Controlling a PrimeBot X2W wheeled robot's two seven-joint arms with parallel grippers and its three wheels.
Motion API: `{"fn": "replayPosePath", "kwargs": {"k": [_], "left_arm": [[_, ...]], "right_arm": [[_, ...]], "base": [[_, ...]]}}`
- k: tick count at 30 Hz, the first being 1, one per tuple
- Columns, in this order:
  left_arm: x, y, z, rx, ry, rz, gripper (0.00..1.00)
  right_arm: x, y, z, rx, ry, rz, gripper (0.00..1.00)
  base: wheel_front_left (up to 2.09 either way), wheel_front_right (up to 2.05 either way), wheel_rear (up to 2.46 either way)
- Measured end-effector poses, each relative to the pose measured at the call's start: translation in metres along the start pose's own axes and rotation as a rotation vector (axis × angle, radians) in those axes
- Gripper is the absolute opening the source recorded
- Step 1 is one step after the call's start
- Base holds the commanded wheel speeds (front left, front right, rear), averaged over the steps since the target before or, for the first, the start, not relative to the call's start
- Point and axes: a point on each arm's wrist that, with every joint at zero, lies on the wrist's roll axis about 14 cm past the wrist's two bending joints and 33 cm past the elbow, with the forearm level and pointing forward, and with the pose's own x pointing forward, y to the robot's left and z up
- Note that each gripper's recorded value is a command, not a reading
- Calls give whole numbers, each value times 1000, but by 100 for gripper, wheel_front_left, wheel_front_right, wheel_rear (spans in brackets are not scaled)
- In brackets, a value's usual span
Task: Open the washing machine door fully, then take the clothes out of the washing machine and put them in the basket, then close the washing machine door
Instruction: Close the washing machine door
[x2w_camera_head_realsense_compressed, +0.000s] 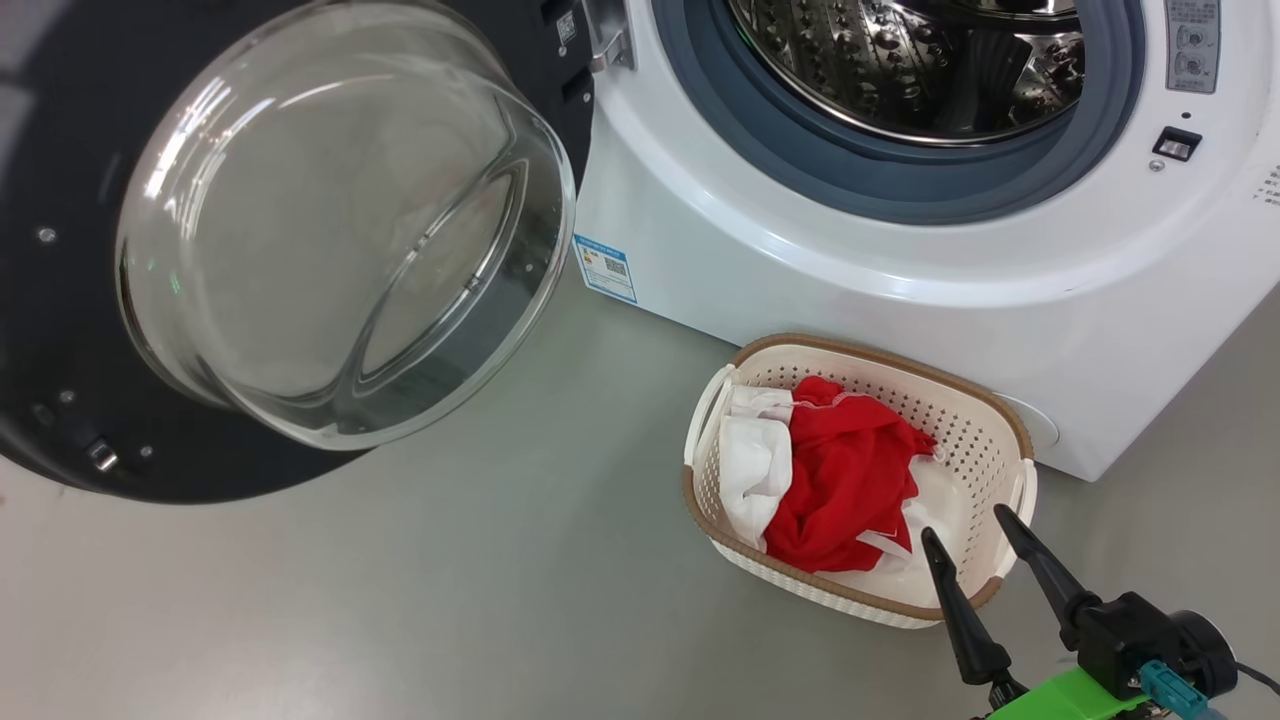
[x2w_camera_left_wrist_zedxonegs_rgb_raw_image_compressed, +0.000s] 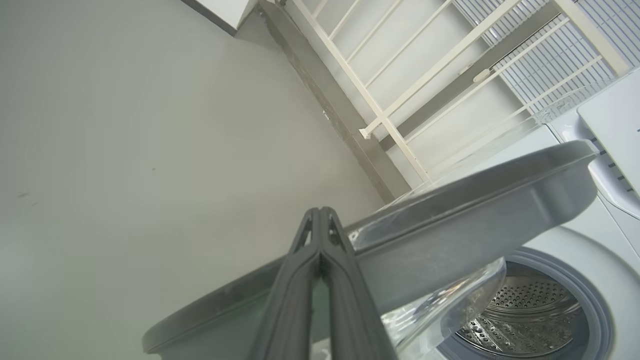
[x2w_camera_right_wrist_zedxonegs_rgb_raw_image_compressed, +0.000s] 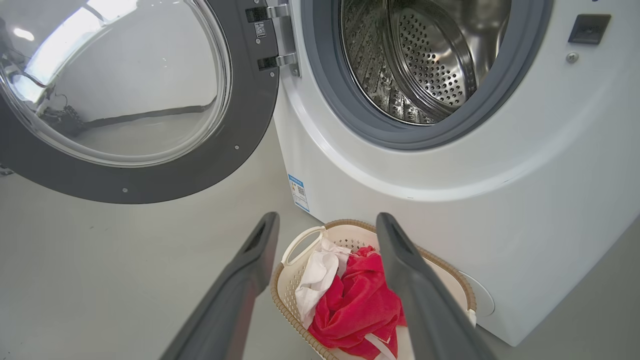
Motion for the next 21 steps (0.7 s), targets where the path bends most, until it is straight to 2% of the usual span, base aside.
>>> {"fn": "replayPosePath", "kwargs": {"k": [21], "left_arm": [[-30,-32,-25,20,197,-194,0]], "right_arm": [[-9,10,10,-5,-21,-2,100]], "base": [[0,0,0]]}}
